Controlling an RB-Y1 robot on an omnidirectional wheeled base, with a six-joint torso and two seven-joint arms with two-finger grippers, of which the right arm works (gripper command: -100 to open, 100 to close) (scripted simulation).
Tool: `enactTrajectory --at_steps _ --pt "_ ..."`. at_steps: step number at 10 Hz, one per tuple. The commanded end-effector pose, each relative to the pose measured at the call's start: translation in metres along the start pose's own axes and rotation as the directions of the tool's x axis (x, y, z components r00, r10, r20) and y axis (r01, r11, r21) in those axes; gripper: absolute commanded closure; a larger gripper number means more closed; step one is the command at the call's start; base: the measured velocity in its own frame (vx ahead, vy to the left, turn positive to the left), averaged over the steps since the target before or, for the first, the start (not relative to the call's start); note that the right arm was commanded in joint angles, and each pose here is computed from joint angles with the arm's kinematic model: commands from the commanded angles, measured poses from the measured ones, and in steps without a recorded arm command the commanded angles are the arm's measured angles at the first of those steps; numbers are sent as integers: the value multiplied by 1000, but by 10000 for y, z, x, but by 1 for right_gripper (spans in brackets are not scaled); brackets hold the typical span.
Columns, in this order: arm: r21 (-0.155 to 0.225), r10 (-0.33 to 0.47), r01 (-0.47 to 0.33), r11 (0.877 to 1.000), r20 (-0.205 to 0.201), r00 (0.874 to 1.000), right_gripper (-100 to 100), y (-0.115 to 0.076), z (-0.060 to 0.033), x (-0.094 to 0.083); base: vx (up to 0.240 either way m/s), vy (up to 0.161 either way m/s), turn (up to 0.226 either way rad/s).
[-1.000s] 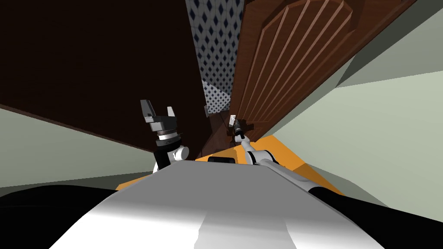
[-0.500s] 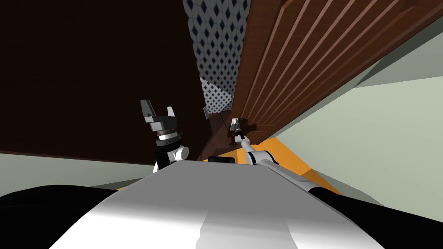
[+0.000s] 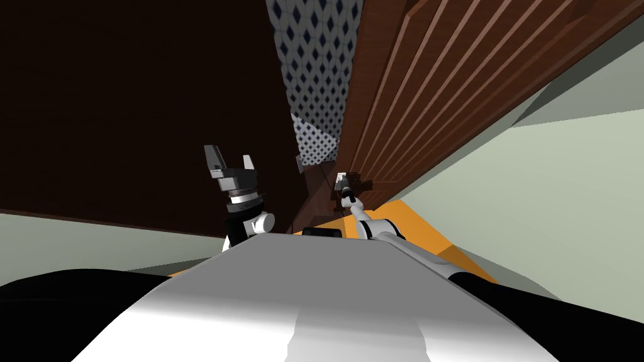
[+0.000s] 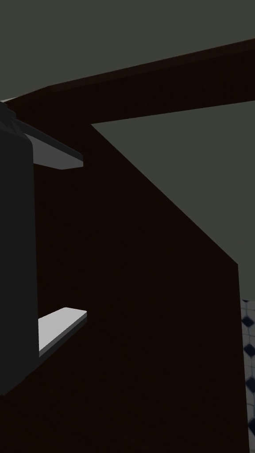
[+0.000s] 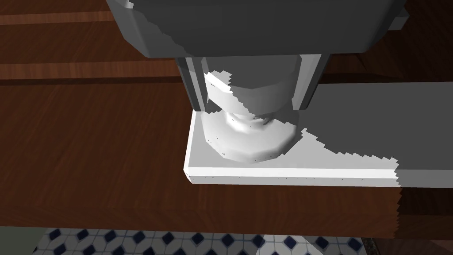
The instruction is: Push the door open
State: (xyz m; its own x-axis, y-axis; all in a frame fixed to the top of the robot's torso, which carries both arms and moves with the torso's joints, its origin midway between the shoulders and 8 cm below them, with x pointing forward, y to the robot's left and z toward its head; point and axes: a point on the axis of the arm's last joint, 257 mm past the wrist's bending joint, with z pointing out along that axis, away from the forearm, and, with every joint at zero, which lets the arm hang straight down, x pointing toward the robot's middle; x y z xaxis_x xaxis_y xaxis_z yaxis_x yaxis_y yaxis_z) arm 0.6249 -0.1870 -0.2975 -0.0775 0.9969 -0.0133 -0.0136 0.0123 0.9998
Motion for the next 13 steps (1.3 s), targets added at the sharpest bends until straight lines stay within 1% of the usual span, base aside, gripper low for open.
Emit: enactTrajectory --at_steps 1,2,3,4,5,7,8,9,10,11,12,13 --pt "-3 0 0 1000 -1 1000 100 16 6 4 0 0 0" --pt "1 0 0 1000 47 999 100 -18 -23 -240 16 -7 273" --pt "2 -1 1 1000 75 997 100 -26 -39 -384 32 -22 301" --pt "2 -1 1 1000 75 997 100 -26 -39 -384 26 -18 87" --pt "2 -1 1 1000 113 994 100 -36 -67 -578 24 -12 198" --pt "3 -2 2 1000 153 988 100 -46 -102 -783 34 -13 192" --pt "17 -3 0 1000 153 988 100 -110 -126 -782 26 -9 52" --pt "3 -2 2 1000 153 988 100 -46 -102 -783 12 2 -8" --pt "3 -3 2 1000 202 979 100 -57 -155 -1034 15 2 206" --pt "3 -3 3 1000 227 974 100 -62 -185 -1160 41 -18 261" --pt "3 -3 3 1000 227 974 100 -62 -185 -1160 32 -21 105" --pt "4 -4 3 1000 252 968 100 -67 -218 -1287 18 -11 139"
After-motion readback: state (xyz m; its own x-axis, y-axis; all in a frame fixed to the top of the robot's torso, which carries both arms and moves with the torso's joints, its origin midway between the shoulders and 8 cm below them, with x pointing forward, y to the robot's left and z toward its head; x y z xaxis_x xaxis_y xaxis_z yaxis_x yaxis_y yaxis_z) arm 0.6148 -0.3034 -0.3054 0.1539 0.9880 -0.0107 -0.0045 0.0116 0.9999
